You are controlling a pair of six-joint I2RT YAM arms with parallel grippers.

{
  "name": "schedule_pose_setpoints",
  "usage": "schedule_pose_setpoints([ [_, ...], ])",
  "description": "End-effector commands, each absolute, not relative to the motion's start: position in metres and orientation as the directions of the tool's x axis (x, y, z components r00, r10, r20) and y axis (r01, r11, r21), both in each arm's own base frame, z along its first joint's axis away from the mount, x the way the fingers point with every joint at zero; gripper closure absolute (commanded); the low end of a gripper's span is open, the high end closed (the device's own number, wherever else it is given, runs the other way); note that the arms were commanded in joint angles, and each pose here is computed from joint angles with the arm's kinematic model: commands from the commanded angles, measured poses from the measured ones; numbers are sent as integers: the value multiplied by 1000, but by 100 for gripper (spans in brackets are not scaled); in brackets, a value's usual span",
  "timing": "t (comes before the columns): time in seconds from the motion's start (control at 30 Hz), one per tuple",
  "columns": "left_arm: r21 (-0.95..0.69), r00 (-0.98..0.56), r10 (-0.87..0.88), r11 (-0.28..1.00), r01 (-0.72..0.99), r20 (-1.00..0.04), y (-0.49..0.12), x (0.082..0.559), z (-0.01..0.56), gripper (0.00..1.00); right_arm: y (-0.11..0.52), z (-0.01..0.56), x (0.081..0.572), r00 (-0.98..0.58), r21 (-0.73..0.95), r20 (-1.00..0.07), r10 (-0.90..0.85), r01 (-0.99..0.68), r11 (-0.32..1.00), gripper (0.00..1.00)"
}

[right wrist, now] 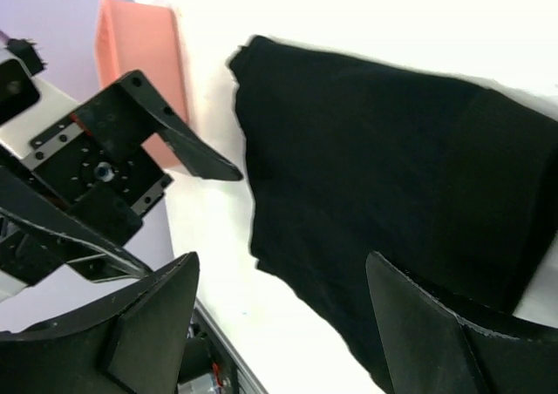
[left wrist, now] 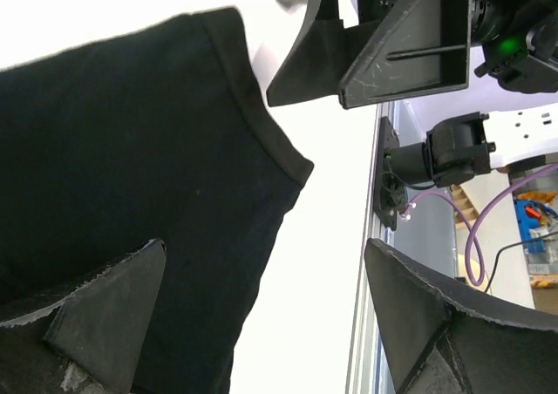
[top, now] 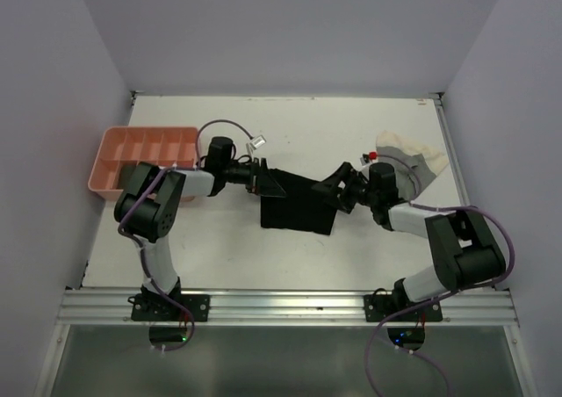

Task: Roll the underwear
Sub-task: Fold the underwear

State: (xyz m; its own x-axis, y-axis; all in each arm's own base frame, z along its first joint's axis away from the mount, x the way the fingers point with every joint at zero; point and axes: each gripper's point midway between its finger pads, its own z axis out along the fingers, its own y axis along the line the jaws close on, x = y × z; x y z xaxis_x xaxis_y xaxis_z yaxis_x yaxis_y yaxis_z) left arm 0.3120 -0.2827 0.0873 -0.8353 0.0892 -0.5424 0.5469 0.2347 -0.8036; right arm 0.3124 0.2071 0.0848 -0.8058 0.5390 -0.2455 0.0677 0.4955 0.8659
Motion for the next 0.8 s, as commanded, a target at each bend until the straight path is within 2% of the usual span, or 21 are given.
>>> schedule_pose_setpoints([
  [0.0, -799, -836, 101, 251, 546, -539, -278, 303, 72, 0, 201, 56, 301, -824, 829, -222, 520, 121, 547, 19],
  [0.23, -831, -885, 86, 312, 461, -458, -267, 303, 31, 0, 196, 16, 290, -853, 786, -188, 486, 166, 596, 20],
  [0.37, -809, -858, 96, 295, 508, -504, -268, 307, 44, 0, 198, 26, 295, -855, 790, -236, 461, 107, 603, 21],
  [0.5, -732, -780, 139, 277, 622, -610, -269, 310, 76, 0, 200, 96, 308, -821, 761, -438, 367, -122, 637, 23],
  [0.53, -696, -743, 143, 272, 665, -654, -268, 312, 92, 0, 199, 111, 308, -798, 726, -517, 310, -217, 652, 24],
  [0.57, -640, -688, 167, 267, 721, -706, -267, 313, 97, 0, 198, 124, 307, -778, 700, -563, 280, -269, 661, 24],
  [0.6, -625, -678, 188, 274, 731, -711, -265, 312, 104, 0, 195, 134, 304, -777, 668, -582, 237, -291, 685, 25],
  [0.63, -566, -628, 203, 291, 771, -752, -261, 316, 114, 0, 191, 152, 299, -718, 584, -679, 154, -402, 705, 25],
  [0.67, -466, -532, 252, 280, 839, -808, -257, 318, 115, 0, 188, 156, 296, -696, 530, -710, 101, -436, 727, 25],
  [0.73, -352, -445, 320, 309, 884, -837, -247, 321, 123, 0, 198, 155, 280, -660, 412, -750, -36, -510, 755, 27],
  [0.77, -214, -307, 384, 266, 940, -871, -242, 325, 121, 0, 204, 153, 277, -643, 372, -762, -76, -532, 761, 27],
])
